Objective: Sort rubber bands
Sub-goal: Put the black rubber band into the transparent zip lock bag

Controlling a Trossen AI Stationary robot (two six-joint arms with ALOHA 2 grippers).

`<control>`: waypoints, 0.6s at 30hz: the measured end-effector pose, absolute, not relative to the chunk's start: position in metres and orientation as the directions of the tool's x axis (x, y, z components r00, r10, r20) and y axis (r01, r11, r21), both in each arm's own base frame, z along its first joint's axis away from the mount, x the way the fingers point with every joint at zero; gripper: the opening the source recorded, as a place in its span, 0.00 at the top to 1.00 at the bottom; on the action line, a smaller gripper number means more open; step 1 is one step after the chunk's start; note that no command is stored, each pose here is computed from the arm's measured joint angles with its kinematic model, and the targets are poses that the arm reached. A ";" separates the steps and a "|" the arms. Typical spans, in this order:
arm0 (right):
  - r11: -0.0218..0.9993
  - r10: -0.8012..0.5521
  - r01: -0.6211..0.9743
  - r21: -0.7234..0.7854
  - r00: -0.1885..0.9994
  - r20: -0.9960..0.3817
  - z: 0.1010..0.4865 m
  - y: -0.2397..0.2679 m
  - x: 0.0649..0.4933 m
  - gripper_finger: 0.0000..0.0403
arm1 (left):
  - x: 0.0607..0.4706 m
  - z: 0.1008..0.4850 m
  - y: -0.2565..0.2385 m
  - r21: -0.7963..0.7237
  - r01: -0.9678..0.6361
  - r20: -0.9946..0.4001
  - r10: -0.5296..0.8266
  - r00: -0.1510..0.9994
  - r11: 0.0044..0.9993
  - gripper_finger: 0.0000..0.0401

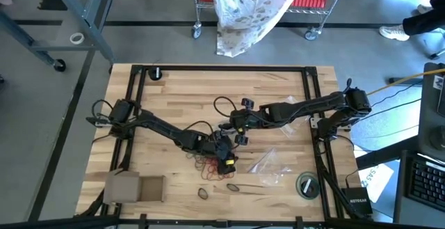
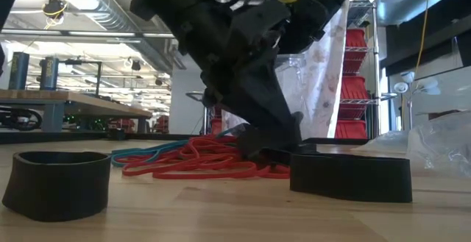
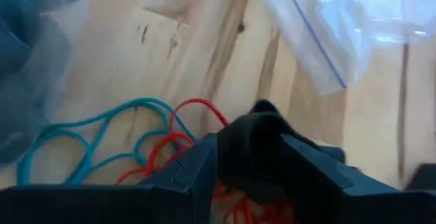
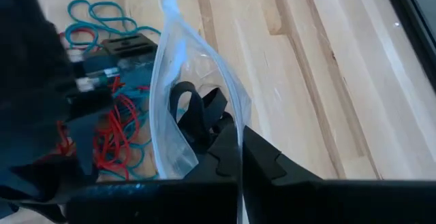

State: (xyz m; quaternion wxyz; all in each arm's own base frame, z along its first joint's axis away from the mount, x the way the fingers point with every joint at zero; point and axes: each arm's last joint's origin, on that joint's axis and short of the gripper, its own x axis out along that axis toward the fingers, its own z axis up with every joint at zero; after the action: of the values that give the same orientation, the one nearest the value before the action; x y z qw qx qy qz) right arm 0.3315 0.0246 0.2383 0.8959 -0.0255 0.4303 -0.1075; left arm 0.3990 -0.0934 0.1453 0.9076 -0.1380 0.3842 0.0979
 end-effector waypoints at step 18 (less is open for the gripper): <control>0.976 -0.215 0.170 -0.139 0.604 -0.768 0.238 0.025 0.331 1.00 | 0.376 0.208 -0.116 0.057 -0.182 -0.594 0.180 0.784 0.982 0.99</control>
State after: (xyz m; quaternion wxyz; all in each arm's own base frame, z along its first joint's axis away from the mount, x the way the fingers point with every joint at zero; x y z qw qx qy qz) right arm 0.3312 0.0246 0.2380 0.8951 -0.0256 0.4320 -0.1075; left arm 0.3760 -0.1162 0.2079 0.9445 -0.0017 0.3141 0.0960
